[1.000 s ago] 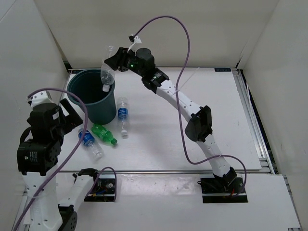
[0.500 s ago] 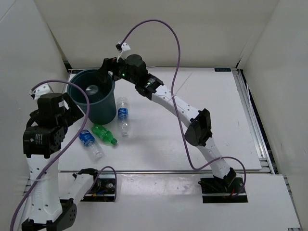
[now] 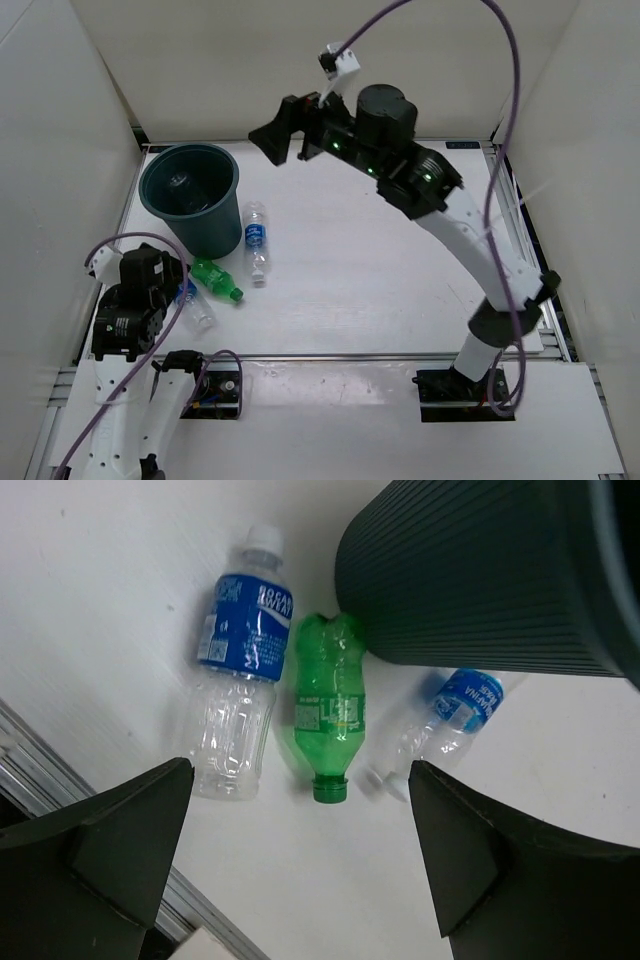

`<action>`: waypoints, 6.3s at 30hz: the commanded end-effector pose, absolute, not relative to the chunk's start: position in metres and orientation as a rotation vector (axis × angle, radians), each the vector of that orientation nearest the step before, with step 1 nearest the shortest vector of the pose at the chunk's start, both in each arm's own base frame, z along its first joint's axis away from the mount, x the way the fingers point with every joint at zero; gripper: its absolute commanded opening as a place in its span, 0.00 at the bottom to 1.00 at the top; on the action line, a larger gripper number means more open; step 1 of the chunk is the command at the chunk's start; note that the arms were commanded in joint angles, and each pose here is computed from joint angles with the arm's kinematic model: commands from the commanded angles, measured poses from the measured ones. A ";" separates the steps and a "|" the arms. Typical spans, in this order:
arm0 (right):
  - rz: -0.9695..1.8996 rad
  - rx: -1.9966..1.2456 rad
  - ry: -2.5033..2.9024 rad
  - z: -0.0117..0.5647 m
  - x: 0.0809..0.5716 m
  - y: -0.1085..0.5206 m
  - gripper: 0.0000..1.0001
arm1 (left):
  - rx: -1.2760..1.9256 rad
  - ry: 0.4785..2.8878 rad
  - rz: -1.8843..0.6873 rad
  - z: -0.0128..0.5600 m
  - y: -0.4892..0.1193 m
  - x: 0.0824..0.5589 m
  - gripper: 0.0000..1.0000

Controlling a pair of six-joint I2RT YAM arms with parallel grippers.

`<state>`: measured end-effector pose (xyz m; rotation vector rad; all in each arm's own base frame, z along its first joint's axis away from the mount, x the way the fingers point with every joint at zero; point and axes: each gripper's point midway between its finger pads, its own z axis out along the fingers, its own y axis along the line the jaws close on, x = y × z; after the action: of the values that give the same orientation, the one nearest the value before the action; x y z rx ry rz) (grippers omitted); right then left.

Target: Put the plastic bottles in the bin

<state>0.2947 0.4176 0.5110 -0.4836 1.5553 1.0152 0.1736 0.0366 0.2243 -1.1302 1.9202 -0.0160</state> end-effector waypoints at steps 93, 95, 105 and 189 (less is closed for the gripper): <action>1.643 -0.341 2.564 0.163 0.365 0.447 1.00 | -0.847 1.717 0.098 0.367 0.058 0.185 1.00; 1.698 -0.340 2.545 0.156 0.370 0.462 1.00 | -0.830 1.786 0.124 0.354 0.058 0.173 1.00; 1.652 -0.231 2.623 0.062 0.385 0.511 1.00 | -0.775 1.931 0.134 0.335 0.051 0.144 1.00; 0.841 -0.594 1.723 0.484 0.196 0.305 1.00 | -1.205 2.143 -0.146 0.080 -0.015 0.274 1.00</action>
<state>0.2054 0.3226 0.4839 -0.6055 1.6951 0.8496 0.2583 -0.0200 0.0759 -1.2255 2.2033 -0.1440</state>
